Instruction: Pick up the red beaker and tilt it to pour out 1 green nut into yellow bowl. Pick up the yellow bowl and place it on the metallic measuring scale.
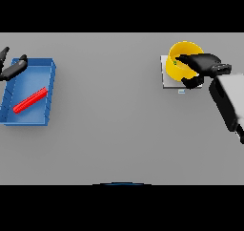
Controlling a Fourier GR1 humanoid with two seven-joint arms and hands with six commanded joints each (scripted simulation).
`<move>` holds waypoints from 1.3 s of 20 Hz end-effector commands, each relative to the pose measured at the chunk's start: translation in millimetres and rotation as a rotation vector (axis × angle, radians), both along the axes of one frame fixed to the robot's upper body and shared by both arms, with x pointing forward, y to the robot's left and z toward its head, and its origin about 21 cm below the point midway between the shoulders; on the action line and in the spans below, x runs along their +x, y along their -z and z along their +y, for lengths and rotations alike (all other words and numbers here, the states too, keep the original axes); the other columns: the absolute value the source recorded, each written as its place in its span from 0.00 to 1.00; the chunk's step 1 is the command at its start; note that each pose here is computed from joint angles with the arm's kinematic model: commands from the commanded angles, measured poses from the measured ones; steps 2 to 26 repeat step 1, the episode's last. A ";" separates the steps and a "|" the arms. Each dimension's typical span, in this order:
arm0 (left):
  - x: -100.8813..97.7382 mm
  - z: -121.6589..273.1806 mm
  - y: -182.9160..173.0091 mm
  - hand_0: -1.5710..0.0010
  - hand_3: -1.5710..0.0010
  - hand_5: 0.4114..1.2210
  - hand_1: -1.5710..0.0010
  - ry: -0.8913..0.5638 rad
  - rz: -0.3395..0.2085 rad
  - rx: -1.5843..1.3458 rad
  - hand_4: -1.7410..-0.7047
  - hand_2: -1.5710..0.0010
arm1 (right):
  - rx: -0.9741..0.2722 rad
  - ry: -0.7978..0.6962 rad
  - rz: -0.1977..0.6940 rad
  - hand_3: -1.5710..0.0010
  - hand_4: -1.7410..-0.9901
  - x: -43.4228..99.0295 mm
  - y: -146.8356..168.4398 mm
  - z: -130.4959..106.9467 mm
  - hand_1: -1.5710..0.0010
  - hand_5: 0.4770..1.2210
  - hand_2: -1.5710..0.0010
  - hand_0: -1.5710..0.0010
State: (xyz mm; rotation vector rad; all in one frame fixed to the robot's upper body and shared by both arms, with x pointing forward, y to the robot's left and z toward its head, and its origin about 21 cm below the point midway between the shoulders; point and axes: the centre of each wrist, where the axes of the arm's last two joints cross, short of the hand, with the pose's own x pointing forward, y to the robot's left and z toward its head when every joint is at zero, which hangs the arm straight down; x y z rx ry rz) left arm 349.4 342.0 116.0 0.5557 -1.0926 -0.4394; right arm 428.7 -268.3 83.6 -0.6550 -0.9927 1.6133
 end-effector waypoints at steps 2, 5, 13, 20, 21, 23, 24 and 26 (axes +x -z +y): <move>2.9 1.0 -2.2 1.00 1.00 0.43 1.00 -0.005 -0.003 -0.002 0.88 1.00 | 0.009 0.001 0.001 0.97 0.47 -2.1 2.3 -1.3 0.96 0.41 0.97 0.96; 2.9 1.0 -2.2 1.00 1.00 0.43 1.00 -0.005 -0.003 -0.002 0.88 1.00 | 0.009 0.001 0.001 0.97 0.47 -2.1 2.3 -1.3 0.96 0.41 0.97 0.96; 2.9 1.0 -2.2 1.00 1.00 0.43 1.00 -0.005 -0.003 -0.002 0.88 1.00 | 0.009 0.001 0.001 0.97 0.47 -2.1 2.3 -1.3 0.96 0.41 0.97 0.96; 2.9 1.0 -2.2 1.00 1.00 0.43 1.00 -0.005 -0.003 -0.002 0.88 1.00 | 0.009 0.001 0.001 0.97 0.47 -2.1 2.3 -1.3 0.96 0.41 0.97 0.96; 2.9 1.0 -2.2 1.00 1.00 0.43 1.00 -0.005 -0.003 -0.002 0.88 1.00 | 0.009 0.001 0.001 0.97 0.47 -2.1 2.3 -1.3 0.96 0.41 0.97 0.96; 2.9 1.0 -2.2 1.00 1.00 0.43 1.00 -0.005 -0.003 -0.002 0.88 1.00 | 0.009 0.001 0.001 0.97 0.47 -2.1 2.3 -1.3 0.96 0.41 0.97 0.96; 2.9 1.0 -2.2 1.00 1.00 0.43 1.00 -0.005 -0.003 -0.002 0.88 1.00 | 0.009 0.001 0.001 0.97 0.47 -2.1 2.3 -1.3 0.96 0.41 0.97 0.96; 2.9 1.0 -2.2 1.00 1.00 0.43 1.00 -0.005 -0.003 -0.002 0.88 1.00 | 0.009 0.001 0.001 0.97 0.47 -2.1 2.3 -1.3 0.96 0.41 0.97 0.96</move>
